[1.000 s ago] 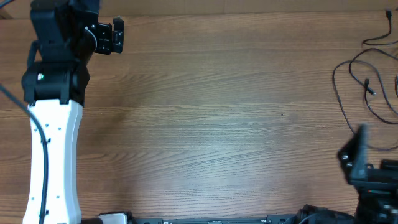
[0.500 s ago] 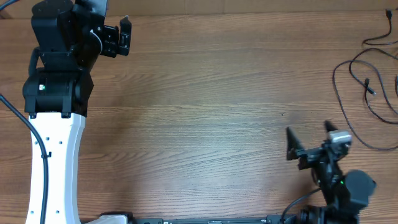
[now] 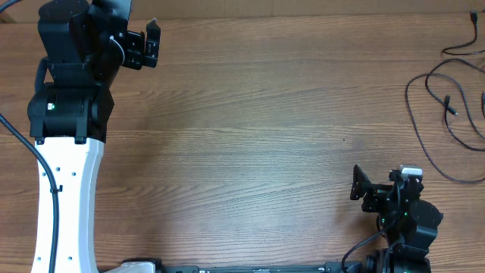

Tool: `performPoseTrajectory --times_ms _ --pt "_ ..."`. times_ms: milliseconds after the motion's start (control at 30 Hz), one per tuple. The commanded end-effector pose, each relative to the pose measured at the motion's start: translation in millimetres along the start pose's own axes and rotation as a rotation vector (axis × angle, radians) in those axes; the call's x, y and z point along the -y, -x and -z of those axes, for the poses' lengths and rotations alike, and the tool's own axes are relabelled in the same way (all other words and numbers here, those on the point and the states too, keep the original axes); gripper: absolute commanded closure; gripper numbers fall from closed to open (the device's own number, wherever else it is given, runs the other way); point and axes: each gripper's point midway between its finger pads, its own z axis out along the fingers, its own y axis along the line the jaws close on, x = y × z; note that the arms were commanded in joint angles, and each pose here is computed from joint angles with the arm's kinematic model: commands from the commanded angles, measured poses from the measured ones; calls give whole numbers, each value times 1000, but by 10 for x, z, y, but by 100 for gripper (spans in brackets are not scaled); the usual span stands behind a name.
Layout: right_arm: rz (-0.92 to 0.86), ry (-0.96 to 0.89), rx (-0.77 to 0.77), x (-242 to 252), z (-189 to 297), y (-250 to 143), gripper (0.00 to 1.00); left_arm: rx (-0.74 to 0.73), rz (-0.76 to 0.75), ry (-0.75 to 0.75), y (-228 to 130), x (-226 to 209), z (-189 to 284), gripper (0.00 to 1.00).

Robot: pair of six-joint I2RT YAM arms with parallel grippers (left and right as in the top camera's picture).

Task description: Untangle cables

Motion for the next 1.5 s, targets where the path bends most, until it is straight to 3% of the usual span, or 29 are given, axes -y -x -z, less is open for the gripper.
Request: performPoseTrajectory --times_ms 0,333,567,867,1000,1200,1467 --pt "-14 -45 -18 83 -6 -50 0 8 -18 -12 7 27 34 0" --pt "-14 -45 -18 83 -6 -50 0 -36 -5 -129 -119 239 50 0" --pt "-14 -45 -18 83 -6 -50 0 -254 32 -115 -633 256 128 0" --pt "-14 -45 -18 83 -6 -50 0 -241 92 -176 -601 392 46 0" --pt "-14 -45 -17 83 -6 -49 0 -175 57 -225 -484 551 17 0" --pt "-14 -45 -18 83 -6 -50 0 99 -70 -202 -354 887 -52 0" --pt "-14 -45 -18 83 -6 -50 0 366 -9 -128 -868 1043 344 0"
